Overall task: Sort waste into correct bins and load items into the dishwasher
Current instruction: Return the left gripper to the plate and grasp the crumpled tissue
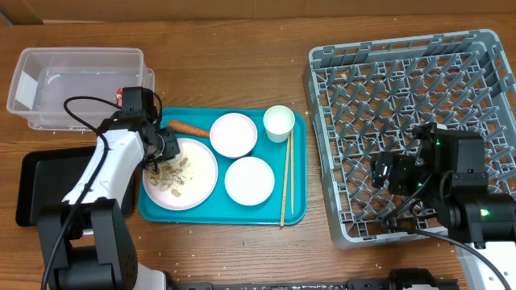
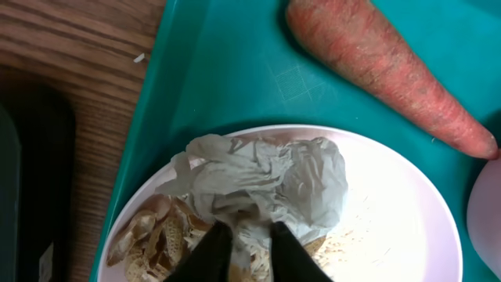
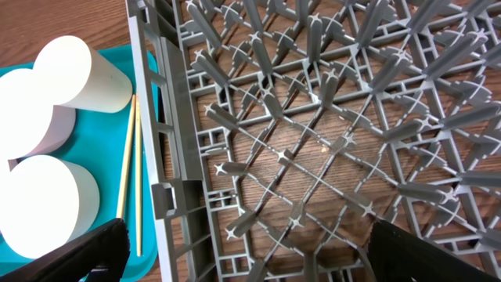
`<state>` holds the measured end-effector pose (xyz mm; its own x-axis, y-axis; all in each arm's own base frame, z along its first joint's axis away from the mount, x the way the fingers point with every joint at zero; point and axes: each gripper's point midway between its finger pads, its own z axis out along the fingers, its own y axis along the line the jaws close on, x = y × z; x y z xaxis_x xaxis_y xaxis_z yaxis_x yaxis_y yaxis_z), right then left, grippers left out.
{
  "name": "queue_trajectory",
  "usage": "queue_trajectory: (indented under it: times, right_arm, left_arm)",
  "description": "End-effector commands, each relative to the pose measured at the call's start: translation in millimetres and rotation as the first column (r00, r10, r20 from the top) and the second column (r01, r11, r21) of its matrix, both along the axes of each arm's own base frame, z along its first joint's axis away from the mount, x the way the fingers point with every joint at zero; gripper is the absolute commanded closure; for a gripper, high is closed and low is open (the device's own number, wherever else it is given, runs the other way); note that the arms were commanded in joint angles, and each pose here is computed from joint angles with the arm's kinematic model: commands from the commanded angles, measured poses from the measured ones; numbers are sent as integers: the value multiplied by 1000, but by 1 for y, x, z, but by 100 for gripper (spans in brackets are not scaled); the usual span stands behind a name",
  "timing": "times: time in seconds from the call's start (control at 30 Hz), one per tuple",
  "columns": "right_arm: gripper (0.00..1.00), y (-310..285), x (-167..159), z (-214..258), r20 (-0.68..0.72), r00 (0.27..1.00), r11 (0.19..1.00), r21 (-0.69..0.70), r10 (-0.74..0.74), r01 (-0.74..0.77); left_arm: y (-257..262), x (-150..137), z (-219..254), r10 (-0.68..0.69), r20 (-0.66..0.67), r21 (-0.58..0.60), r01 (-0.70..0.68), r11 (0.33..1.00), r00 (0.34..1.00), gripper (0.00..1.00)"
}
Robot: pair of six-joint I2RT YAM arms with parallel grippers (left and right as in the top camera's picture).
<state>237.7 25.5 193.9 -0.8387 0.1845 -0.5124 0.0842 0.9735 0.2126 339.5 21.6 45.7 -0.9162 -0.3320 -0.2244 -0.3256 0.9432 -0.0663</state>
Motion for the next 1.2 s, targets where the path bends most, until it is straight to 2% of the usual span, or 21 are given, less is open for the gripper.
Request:
queue_trajectory:
  times: [0.0, 0.07, 0.33, 0.6, 0.7, 0.77, 0.97, 1.17]
  right_arm:
    - [0, 1, 3, 12, 31, 1000, 1000, -1, 6, -6]
    - [0, 1, 3, 12, 31, 1000, 1000, -1, 6, -6]
    - [0, 1, 3, 12, 30, 1000, 1000, -1, 6, -6]
    - [0, 1, 3, 12, 31, 1000, 1000, -1, 6, -6]
    - [0, 1, 3, 12, 31, 1000, 1000, -1, 6, -6]
    - [0, 1, 3, 12, 31, 1000, 1000, -1, 6, -6]
    - [0, 1, 3, 12, 30, 1000, 1000, -1, 6, -6]
    - [0, 1, 3, 12, 30, 1000, 1000, -1, 6, -6]
  left_arm:
    - [3, -2, 1, 7, 5, 13, -7, 1000, 1000, 89]
    - [3, -2, 1, 7, 4, 13, -7, 1000, 1000, 96]
    - [3, 0, 6, 7, 8, 14, -7, 1000, 1000, 96]
    - [3, 12, 52, 6, 67, 14, -7, 1000, 998, 96]
    - [3, 10, 55, 6, 63, 13, -7, 1000, 998, 95]
    - [3, 4, 50, 7, 32, 15, -7, 1000, 999, 57]
    - [2, -10, 26, 7, -58, 9, -6, 1000, 998, 41]
    - [2, -12, -4, 7, -102, 7, -6, 1000, 995, 39]
